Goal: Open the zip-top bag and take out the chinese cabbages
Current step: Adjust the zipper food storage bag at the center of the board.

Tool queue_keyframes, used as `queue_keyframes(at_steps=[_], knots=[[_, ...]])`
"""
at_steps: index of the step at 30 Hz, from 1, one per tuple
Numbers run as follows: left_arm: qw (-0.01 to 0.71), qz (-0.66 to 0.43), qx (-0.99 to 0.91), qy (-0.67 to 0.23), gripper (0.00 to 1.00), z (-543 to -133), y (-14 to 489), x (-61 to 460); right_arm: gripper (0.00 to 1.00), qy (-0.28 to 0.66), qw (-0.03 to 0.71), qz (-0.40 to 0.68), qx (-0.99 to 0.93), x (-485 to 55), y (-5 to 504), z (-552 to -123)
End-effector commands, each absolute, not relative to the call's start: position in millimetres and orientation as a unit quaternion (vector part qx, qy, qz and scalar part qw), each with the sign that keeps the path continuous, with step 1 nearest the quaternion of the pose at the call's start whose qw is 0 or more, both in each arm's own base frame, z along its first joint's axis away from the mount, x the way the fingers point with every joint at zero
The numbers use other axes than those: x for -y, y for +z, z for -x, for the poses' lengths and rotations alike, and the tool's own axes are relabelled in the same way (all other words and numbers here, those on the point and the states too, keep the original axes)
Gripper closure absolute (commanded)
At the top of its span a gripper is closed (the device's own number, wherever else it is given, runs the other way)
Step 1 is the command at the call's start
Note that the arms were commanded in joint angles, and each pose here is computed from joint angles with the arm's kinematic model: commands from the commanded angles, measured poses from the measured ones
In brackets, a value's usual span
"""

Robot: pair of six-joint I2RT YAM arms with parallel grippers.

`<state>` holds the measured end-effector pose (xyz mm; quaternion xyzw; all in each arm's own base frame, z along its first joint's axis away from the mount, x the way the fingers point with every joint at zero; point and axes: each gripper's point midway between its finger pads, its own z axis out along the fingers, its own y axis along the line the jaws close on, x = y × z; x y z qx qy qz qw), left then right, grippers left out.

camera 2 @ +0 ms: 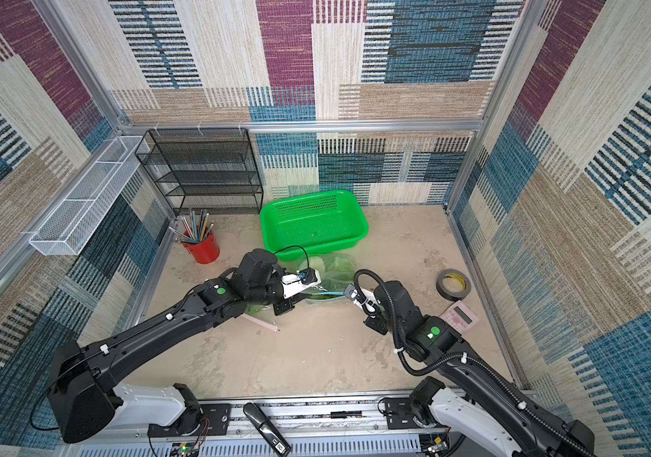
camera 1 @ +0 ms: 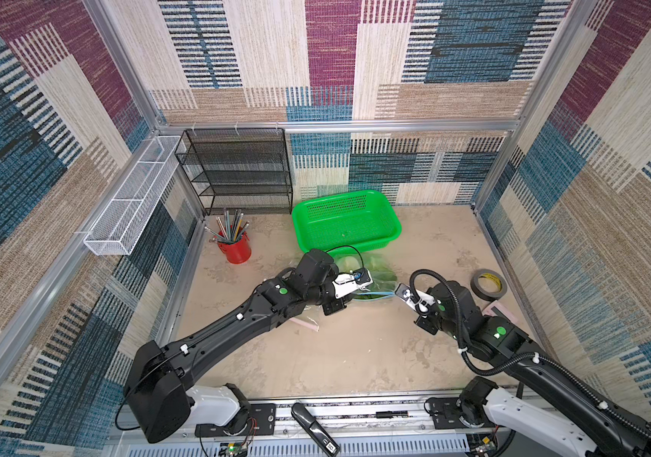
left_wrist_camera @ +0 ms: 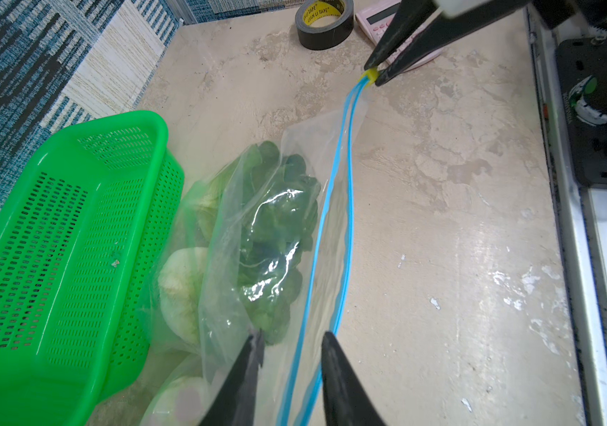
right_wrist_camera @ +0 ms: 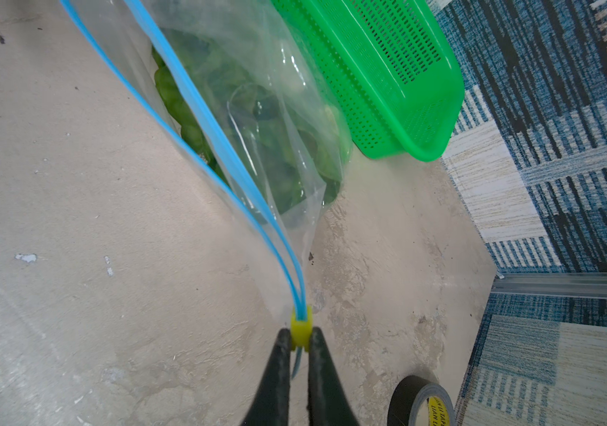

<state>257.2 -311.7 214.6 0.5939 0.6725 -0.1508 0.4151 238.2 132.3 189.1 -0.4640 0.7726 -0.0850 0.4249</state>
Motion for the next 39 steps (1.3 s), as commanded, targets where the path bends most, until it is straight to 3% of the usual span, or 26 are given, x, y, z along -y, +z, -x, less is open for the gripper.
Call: queue_keyframes(at_steps=[1,18,26,39], knots=[[0.399,-0.608,-0.669,-0.151,0.69,-253,205,311,0.89,-0.086,0.447,0.454,-0.766,-135,202,-244],[0.400,-0.607,-0.673,-0.136,0.71,-262,203,314,0.89,-0.086,0.445,0.456,-0.766,-135,199,-244],[0.433,-0.601,-0.655,-0.150,0.66,-257,224,317,0.89,-0.087,0.447,0.455,-0.765,-135,202,-244],[0.421,-0.604,-0.663,-0.131,0.69,-266,214,317,0.89,-0.087,0.447,0.455,-0.765,-135,201,-245]])
